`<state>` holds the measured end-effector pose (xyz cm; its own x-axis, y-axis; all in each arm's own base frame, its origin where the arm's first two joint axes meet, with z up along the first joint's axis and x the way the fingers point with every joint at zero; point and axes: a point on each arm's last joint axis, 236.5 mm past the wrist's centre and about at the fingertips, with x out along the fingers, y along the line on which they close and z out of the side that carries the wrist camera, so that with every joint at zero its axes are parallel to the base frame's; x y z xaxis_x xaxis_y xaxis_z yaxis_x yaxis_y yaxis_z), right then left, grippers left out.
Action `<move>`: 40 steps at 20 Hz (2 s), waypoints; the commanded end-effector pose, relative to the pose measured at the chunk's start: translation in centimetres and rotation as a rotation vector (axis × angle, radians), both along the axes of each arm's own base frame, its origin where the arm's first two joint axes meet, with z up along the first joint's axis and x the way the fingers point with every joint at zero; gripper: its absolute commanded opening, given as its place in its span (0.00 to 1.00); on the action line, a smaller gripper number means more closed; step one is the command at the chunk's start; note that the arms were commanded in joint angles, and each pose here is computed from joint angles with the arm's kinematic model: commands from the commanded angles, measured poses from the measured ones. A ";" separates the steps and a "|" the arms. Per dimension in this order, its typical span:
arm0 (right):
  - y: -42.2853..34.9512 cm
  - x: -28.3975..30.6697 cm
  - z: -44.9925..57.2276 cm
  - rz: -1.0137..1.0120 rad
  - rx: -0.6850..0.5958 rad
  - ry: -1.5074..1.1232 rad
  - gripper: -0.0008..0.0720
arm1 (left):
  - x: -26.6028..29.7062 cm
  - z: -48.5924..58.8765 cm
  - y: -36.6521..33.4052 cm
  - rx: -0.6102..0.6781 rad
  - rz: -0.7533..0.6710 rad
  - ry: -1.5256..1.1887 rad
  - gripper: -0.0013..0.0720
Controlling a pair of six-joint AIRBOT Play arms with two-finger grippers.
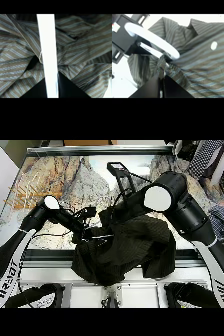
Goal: Fold the clothes and pants, and hang the long-sleeved shirts on hangers.
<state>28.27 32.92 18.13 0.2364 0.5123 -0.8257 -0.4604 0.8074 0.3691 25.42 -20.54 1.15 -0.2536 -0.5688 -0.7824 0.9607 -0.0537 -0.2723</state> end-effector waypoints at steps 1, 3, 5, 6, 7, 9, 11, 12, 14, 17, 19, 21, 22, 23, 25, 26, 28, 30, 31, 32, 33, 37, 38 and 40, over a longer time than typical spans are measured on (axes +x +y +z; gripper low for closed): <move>0.7 0.2 0.1 0.001 0.022 -0.006 0.04 | 0.0 0.0 0.0 0.001 -0.001 -0.001 0.04; 0.7 0.2 0.1 0.001 0.022 -0.006 0.06 | 0.0 0.0 0.0 0.001 -0.001 -0.001 0.04; 0.8 0.1 0.1 0.002 0.024 -0.002 0.30 | 0.0 0.0 0.0 0.001 -0.001 -0.001 0.04; 1.0 -0.1 0.2 0.012 0.035 0.004 0.54 | 0.0 0.0 0.0 0.001 -0.001 -0.001 0.04; 1.3 -0.5 0.3 0.034 0.047 0.011 0.56 | 0.0 0.0 0.0 0.001 -0.001 -0.001 0.04; 1.7 -1.3 0.8 0.057 0.073 0.028 0.56 | 0.0 0.0 0.0 0.001 -0.002 -0.001 0.04; 1.2 -1.9 1.5 0.097 0.061 0.006 0.56 | 0.0 0.0 0.0 0.001 -0.002 0.000 0.04; 0.7 -2.1 2.0 0.113 0.056 -0.008 0.56 | 0.0 0.0 0.0 0.001 -0.002 -0.001 0.04; -0.2 -2.3 2.9 0.128 0.054 -0.030 0.57 | 0.0 0.0 0.0 0.002 -0.002 -0.001 0.04; -2.4 -3.1 4.0 0.209 0.038 -0.052 0.93 | 0.0 0.0 0.0 0.001 -0.002 -0.001 0.04; -4.4 -3.4 4.5 0.261 0.048 -0.041 0.93 | 0.0 0.0 0.0 0.002 -0.002 0.000 0.04; -7.2 -3.1 4.6 0.302 0.040 -0.022 0.93 | 0.0 0.0 0.0 0.001 -0.002 0.000 0.04; -8.2 -3.4 4.7 0.353 0.054 -0.011 0.93 | 0.0 0.0 0.0 0.001 -0.002 0.000 0.04; -8.9 -3.1 4.9 0.360 0.069 -0.014 0.93 | 0.0 0.0 0.0 0.001 -0.002 0.000 0.04; -10.1 -2.0 5.0 0.305 0.073 -0.010 0.93 | 0.0 0.0 0.0 0.001 -0.002 0.000 0.04; -10.5 -1.8 5.0 0.279 0.078 0.003 0.93 | 0.0 0.0 0.0 0.001 -0.002 0.000 0.04; -11.1 -1.5 5.1 0.401 0.049 -0.102 0.93 | 0.0 0.0 0.0 0.002 -0.002 0.000 0.04; -12.3 -1.1 5.3 0.476 0.037 -0.198 0.93 | -0.2 0.0 0.0 0.002 -0.007 0.006 0.04; -13.3 -1.1 5.2 0.494 0.054 -0.228 0.93 | -0.3 0.0 0.1 0.002 -0.010 0.011 0.04; -14.3 -1.1 5.0 0.508 0.086 -0.249 0.93 | -0.4 0.1 0.1 0.002 -0.012 0.014 0.04; -15.5 -1.1 4.7 0.502 0.129 -0.269 0.93 | -0.4 0.1 0.1 0.002 -0.012 0.014 0.04; -21.3 0.1 2.0 0.376 0.349 -0.355 0.92 | -0.4 0.1 0.1 0.002 -0.012 0.013 0.04; -22.7 0.4 0.9 0.334 0.387 -0.373 0.92 | -0.4 0.1 0.1 0.002 -0.012 0.013 0.04; -24.7 0.6 -1.5 0.308 0.426 -0.424 0.92 | -0.4 0.1 0.1 0.002 -0.013 0.014 0.04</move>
<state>28.62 10.84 18.14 0.2029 0.8129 -0.5459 -0.7874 0.4669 0.4026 25.01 -20.44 1.20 -0.2713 -0.5642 -0.7798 0.9560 -0.0640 -0.2863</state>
